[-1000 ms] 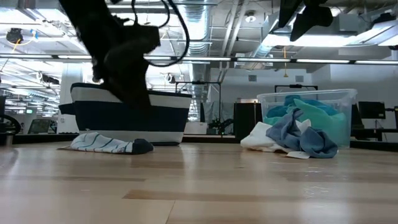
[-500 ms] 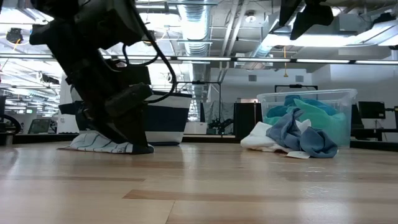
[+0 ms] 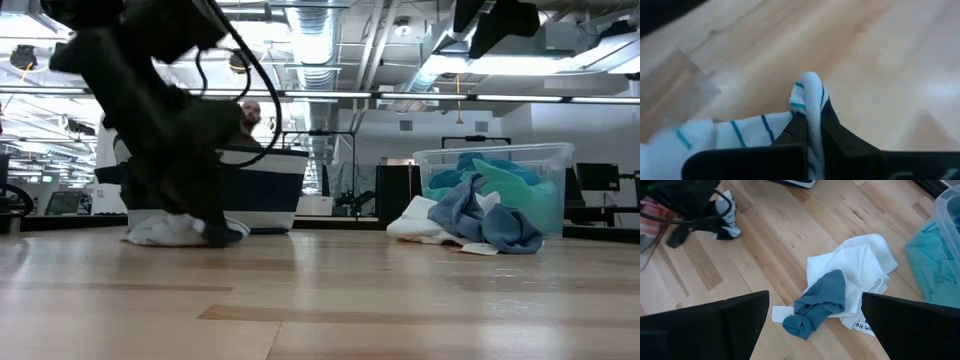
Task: Pick & Place Cloths
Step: Put the white striped sock into the transparent bin
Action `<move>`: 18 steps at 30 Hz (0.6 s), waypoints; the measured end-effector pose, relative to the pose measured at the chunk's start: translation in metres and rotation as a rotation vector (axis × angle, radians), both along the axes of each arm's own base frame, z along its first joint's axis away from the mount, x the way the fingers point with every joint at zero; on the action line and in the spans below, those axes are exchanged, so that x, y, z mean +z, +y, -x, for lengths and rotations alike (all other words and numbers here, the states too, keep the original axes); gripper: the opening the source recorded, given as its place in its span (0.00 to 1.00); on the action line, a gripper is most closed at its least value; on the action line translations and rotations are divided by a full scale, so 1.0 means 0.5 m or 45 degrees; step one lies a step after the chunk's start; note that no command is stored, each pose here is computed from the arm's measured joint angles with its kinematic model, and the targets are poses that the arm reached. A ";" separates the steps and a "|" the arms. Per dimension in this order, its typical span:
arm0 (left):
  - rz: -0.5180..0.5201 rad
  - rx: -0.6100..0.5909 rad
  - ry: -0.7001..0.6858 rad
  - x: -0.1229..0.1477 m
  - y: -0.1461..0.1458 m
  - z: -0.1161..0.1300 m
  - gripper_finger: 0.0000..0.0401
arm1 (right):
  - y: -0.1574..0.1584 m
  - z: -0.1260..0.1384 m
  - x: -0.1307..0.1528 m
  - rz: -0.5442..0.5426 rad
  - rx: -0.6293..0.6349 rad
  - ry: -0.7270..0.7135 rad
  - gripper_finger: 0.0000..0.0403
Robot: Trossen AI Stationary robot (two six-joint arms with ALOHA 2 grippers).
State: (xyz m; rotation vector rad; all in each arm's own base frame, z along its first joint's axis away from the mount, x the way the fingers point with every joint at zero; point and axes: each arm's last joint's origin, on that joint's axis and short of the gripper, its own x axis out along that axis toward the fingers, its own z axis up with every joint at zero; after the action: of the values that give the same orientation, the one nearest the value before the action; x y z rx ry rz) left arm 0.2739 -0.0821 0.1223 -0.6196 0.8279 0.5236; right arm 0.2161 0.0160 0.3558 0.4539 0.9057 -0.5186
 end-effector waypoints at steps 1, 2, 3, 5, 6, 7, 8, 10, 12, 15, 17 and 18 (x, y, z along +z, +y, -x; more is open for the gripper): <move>0.013 -0.017 -0.037 0.016 -0.001 0.002 0.01 | 0.000 0.000 0.000 -0.002 -0.004 -0.002 0.77; 0.023 -0.031 -0.108 0.041 -0.003 0.002 0.01 | 0.000 0.000 0.000 -0.003 -0.006 -0.003 0.77; 0.038 -0.044 -0.191 0.069 -0.006 0.001 0.00 | 0.000 -0.001 0.000 -0.004 -0.006 -0.006 0.77; 0.033 -0.086 -0.316 0.122 -0.008 0.013 0.00 | 0.000 -0.001 0.000 -0.004 -0.007 -0.006 0.77; 0.029 -0.112 -0.364 0.143 -0.009 0.022 0.00 | 0.000 -0.001 0.001 -0.005 -0.007 -0.009 0.77; 0.025 -0.145 -0.425 0.167 -0.011 0.031 0.00 | 0.000 -0.001 0.001 -0.005 -0.007 -0.013 0.77; 0.028 -0.179 -0.497 0.195 -0.013 0.042 0.00 | 0.000 -0.002 0.001 -0.005 -0.007 -0.016 0.77; 0.073 -0.262 -0.653 0.256 -0.016 0.072 0.00 | 0.000 -0.003 0.002 -0.006 -0.007 -0.021 0.77; 0.152 -0.363 -0.760 0.300 -0.020 0.106 0.00 | 0.000 -0.003 0.002 -0.006 -0.007 -0.025 0.77; 0.289 -0.498 -0.905 0.356 -0.024 0.163 0.00 | 0.000 -0.005 0.003 -0.008 -0.007 -0.038 0.77; 0.410 -0.583 -0.990 0.387 -0.027 0.200 0.00 | 0.001 -0.006 0.004 -0.010 -0.007 -0.051 0.77; 0.474 -0.623 -1.014 0.397 -0.030 0.216 0.00 | 0.001 -0.007 0.004 -0.010 -0.007 -0.056 0.77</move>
State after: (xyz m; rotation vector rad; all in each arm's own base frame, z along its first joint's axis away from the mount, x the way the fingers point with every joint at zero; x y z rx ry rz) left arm 0.1658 -0.0970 0.3210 -0.8492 0.2826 -0.3344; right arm 0.2196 0.0164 0.3580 0.4730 0.8650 -0.5084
